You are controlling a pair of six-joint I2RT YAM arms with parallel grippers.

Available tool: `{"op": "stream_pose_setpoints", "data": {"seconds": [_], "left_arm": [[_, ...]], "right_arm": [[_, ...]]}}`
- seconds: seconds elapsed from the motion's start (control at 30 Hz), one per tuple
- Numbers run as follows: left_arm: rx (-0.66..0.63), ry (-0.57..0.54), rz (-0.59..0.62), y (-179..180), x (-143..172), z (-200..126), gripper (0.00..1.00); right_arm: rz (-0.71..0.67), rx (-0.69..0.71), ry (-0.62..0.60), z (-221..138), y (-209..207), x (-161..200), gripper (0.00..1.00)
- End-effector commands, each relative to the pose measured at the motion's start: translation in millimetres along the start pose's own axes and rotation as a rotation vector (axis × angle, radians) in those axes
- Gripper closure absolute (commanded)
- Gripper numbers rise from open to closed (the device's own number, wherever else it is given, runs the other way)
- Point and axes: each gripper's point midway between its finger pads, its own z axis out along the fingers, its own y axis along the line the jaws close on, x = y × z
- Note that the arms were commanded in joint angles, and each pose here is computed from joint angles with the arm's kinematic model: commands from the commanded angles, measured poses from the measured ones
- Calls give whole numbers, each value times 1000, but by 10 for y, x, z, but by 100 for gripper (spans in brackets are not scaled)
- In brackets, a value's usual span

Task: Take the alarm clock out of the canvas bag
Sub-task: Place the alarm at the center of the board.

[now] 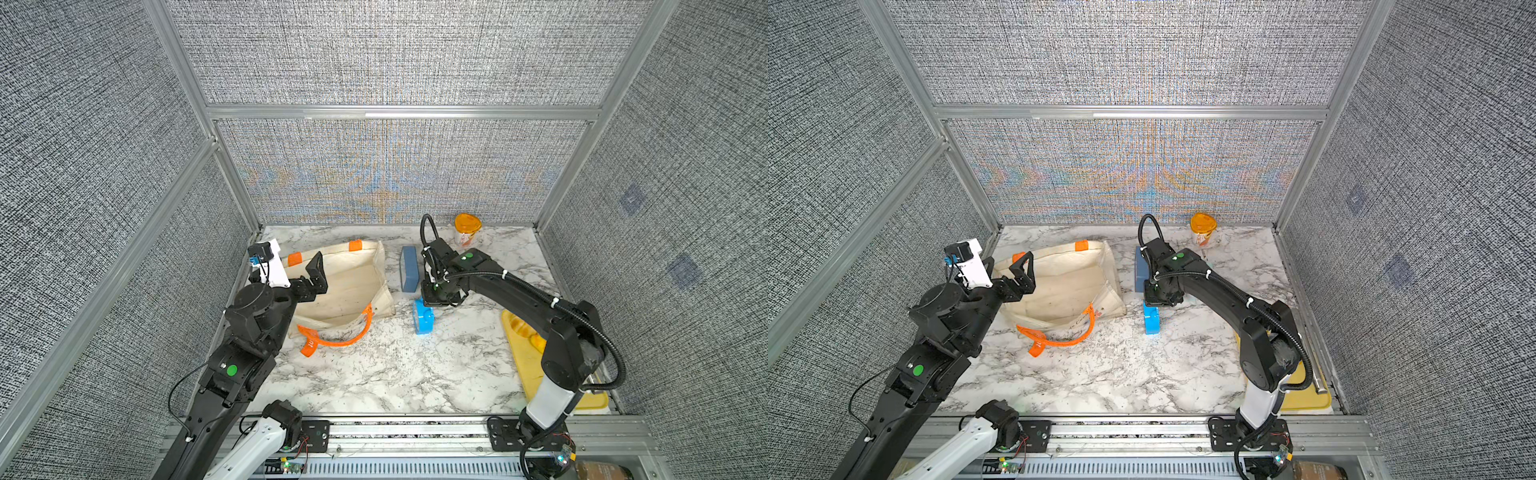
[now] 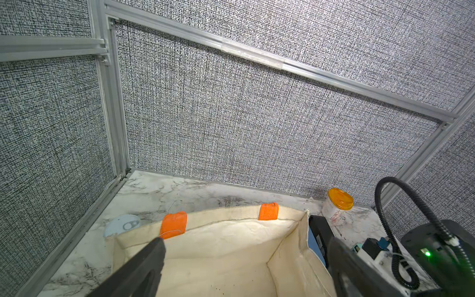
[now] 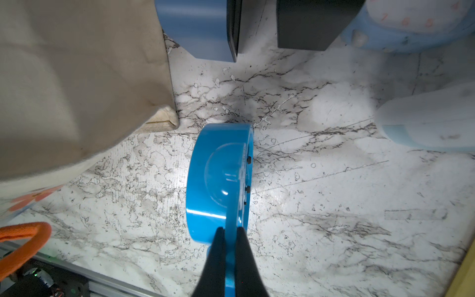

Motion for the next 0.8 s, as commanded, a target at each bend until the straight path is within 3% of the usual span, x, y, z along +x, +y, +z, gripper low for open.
{"op": "stream_pose_setpoints", "data": {"seconds": [0.0,0.17,0.43,0.53,0.67,0.77], "left_arm": [[-12,-3,16,16,-13,6,1],[-14,15,18,0,3,48,1],[-46,73,7,9,59,140,1],[-51,121,11,-8,100,169,1],[82,301,55,-256,370,174,1],[224,520,133,-457,776,84,1]], "right_arm": [[14,33,-8,30,-44,-27,92],[12,33,-35,-80,-43,-73,60],[-6,20,-86,-320,-2,-183,41],[-13,15,-144,-575,46,-281,35],[-34,-6,-229,-989,111,-369,35],[-45,-22,-276,-1238,99,-382,35]]}}
